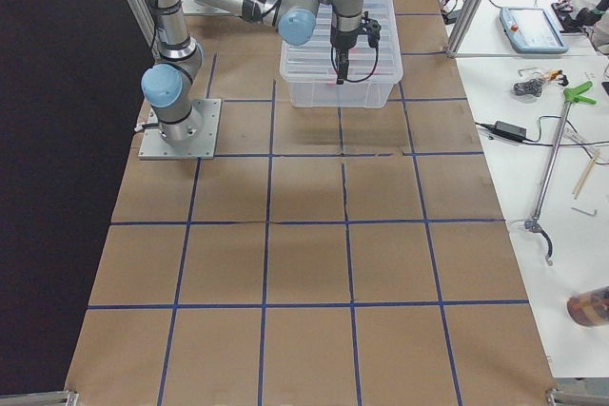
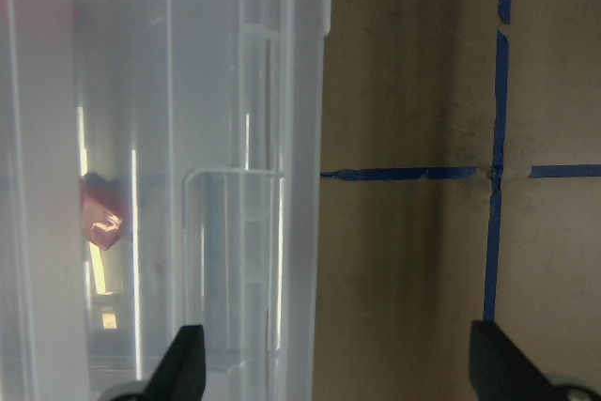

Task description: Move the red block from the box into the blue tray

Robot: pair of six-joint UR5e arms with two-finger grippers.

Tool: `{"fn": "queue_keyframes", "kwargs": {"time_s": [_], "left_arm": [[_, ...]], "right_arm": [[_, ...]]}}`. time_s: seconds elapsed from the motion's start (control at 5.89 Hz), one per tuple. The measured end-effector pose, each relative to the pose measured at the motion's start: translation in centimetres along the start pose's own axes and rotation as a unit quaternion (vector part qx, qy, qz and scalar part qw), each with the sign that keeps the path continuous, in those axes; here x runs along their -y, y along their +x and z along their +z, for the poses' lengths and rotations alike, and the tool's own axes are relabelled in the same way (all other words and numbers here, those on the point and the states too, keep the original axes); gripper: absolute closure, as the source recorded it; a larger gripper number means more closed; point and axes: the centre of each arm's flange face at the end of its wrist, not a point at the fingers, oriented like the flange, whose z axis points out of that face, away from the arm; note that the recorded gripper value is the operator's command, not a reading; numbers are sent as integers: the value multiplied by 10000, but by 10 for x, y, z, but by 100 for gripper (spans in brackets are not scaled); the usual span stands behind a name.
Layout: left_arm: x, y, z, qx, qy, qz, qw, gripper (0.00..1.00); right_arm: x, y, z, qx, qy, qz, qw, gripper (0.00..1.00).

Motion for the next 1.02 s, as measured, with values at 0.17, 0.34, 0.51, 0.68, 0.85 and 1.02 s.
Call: {"fn": "queue_keyframes", "kwargs": {"time_s": [0.17, 0.34, 0.51, 0.68, 0.85, 1.02], "left_arm": [[1, 0, 1, -6, -10, -44, 10000, 1], [2, 0, -1, -6, 3, -125, 9999, 1], [3, 0, -4, -8, 26, -214, 9998, 1], [0, 1, -7, -16, 40, -247, 9997, 1], [-5, 2, -8, -28, 41, -247, 9997, 1], [-4, 2, -5, -41, 25, -230, 9997, 1]], "right_arm": [[-3, 1, 16, 0, -10, 9, 10000, 0], [-4, 2, 25, -4, -30, 6, 10000, 0], [-5, 3, 27, -24, -40, -9, 10000, 0], [-5, 9, 28, -44, -43, -39, 10000, 0], [-4, 20, 28, -44, -42, -81, 9999, 0], [-3, 35, 28, -36, -38, -135, 9999, 0]]}}
